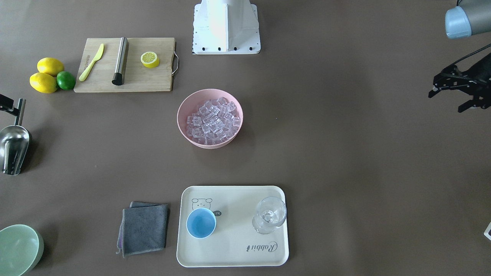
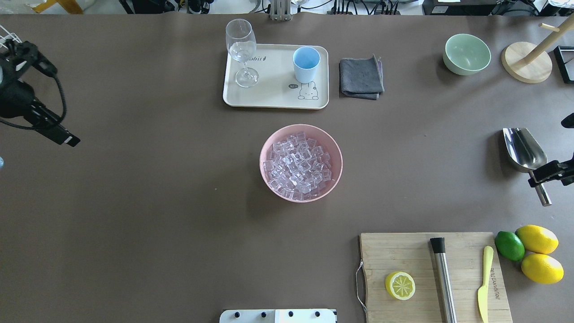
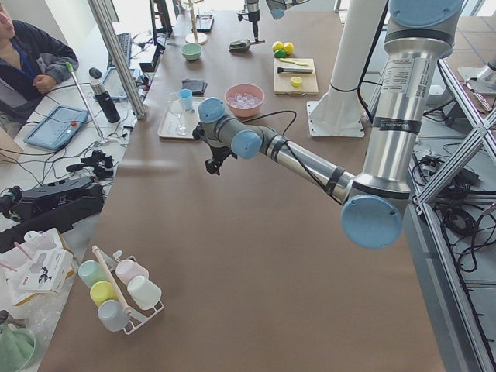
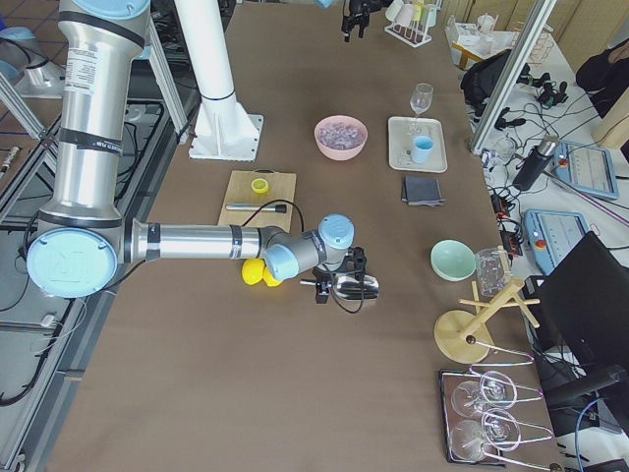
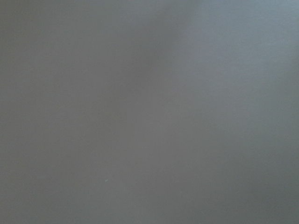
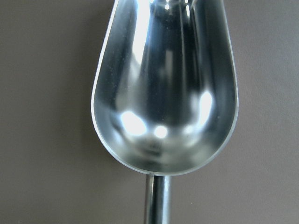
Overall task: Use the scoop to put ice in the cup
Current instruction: 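Move the left gripper toward the pink ice bowl while the right gripper lifts the scoop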
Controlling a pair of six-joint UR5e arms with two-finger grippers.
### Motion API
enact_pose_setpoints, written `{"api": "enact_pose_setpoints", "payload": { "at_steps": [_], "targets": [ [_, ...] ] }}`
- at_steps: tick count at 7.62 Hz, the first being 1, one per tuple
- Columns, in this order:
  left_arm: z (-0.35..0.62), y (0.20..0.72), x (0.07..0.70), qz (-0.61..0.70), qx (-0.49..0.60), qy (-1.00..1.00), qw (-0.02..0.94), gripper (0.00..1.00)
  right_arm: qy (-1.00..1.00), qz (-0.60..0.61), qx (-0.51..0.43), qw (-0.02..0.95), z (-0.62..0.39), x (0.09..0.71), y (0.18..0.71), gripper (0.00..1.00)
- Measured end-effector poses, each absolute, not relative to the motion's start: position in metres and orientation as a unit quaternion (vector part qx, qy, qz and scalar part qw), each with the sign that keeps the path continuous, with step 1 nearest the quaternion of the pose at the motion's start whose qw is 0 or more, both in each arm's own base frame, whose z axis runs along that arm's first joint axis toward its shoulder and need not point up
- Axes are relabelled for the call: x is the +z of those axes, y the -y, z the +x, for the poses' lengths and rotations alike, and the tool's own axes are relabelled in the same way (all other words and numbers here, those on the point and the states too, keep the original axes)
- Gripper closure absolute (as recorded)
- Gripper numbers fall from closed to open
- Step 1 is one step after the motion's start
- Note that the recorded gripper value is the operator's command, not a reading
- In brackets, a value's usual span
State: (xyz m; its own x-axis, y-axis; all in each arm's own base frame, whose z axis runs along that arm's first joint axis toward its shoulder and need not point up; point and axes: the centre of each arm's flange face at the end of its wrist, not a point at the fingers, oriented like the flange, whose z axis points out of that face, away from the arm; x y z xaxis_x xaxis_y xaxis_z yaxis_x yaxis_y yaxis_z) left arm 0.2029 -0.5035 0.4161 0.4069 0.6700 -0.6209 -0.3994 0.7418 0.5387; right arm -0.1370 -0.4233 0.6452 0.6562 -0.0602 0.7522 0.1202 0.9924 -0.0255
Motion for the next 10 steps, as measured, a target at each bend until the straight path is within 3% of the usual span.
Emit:
{"api": "enact_pose_setpoints", "payload": {
  "at_steps": [1,2,3,5,6,7,10],
  "targets": [
    [0.252,0.497,0.383,0.175,0.367,-0.428,0.807,0.02,0.406,-0.044,-0.056,0.911,-0.144,0.649,0.419,0.09],
    [0.307,0.476,0.357,0.194,0.414,-0.422,0.783,0.02,0.402,-0.051,-0.06,0.912,-0.15,0.652,0.416,0.53],
    [0.355,0.448,0.345,0.212,0.456,-0.429,0.75,0.02,0.4,-0.055,-0.063,0.913,-0.154,0.653,0.415,0.64],
    [0.411,0.417,0.344,0.253,0.502,-0.452,0.693,0.02,0.396,-0.055,-0.066,0.914,-0.157,0.653,0.415,0.64],
    [0.435,0.404,0.348,0.276,0.518,-0.465,0.662,0.02,0.393,-0.055,-0.066,0.916,-0.158,0.654,0.415,0.71],
    [0.456,0.398,0.35,0.304,0.526,-0.47,0.641,0.02,0.388,-0.055,-0.065,0.918,-0.159,0.655,0.416,1.0],
    [0.503,0.418,0.334,0.356,0.523,-0.471,0.614,0.02,0.382,-0.049,-0.068,0.92,-0.16,0.652,0.419,1.0]
  ]
}}
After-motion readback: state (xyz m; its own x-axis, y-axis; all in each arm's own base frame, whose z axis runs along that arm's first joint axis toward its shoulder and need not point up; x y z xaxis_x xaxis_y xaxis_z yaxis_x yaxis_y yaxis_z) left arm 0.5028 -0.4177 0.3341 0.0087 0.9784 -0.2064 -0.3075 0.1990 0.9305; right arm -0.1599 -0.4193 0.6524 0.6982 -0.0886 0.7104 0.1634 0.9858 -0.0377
